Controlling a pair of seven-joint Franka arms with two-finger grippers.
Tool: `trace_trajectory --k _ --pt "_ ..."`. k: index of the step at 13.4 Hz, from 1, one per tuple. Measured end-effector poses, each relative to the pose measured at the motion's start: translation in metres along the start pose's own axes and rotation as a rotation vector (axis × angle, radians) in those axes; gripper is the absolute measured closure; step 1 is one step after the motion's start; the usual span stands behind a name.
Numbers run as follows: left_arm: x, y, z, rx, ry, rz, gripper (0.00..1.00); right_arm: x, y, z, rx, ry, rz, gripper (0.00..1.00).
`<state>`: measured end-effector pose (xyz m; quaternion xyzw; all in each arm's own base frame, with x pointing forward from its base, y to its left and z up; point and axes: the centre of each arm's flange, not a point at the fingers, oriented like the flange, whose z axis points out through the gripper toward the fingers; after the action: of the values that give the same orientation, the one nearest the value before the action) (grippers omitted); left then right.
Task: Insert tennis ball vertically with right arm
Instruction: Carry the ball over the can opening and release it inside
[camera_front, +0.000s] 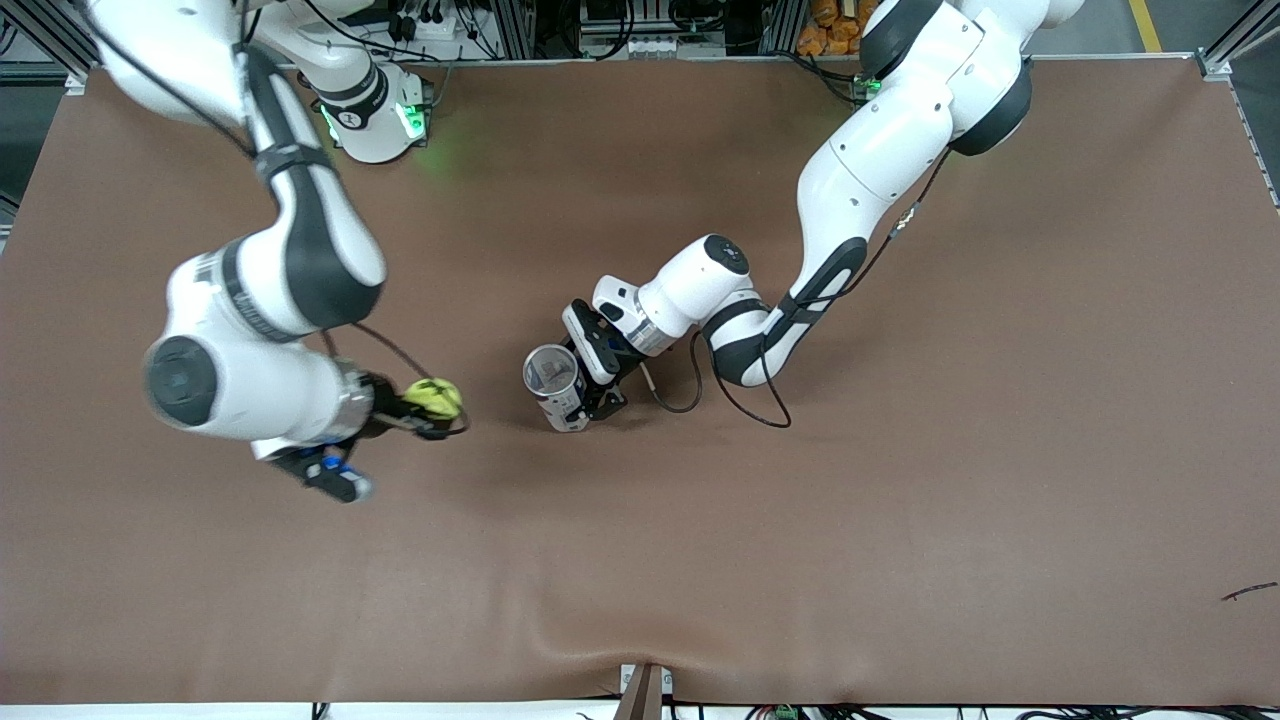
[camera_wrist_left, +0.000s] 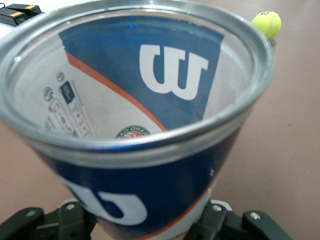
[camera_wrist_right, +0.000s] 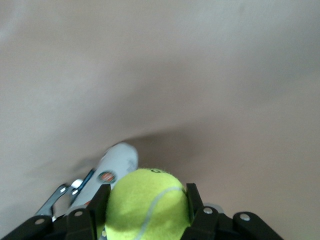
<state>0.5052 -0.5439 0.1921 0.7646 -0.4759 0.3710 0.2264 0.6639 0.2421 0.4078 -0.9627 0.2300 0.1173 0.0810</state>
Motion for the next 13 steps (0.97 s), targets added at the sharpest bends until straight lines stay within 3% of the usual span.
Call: trace_trajectory --k 5,11,13 --pt "0.0 0.0 0.0 0.0 0.0 0.0 0.27 -0.066 -0.057 0.017 -0.002 -0.029 0.078 0.34" --pt "0.0 0.0 0.0 0.0 0.001 0.0 0.27 -0.083 -0.075 0.021 0.021 -0.009 0.118 0.34" --pt "0.0 0.0 0.0 0.0 0.001 0.0 0.27 -0.087 -0.078 0.024 0.018 -0.01 0.113 0.17"
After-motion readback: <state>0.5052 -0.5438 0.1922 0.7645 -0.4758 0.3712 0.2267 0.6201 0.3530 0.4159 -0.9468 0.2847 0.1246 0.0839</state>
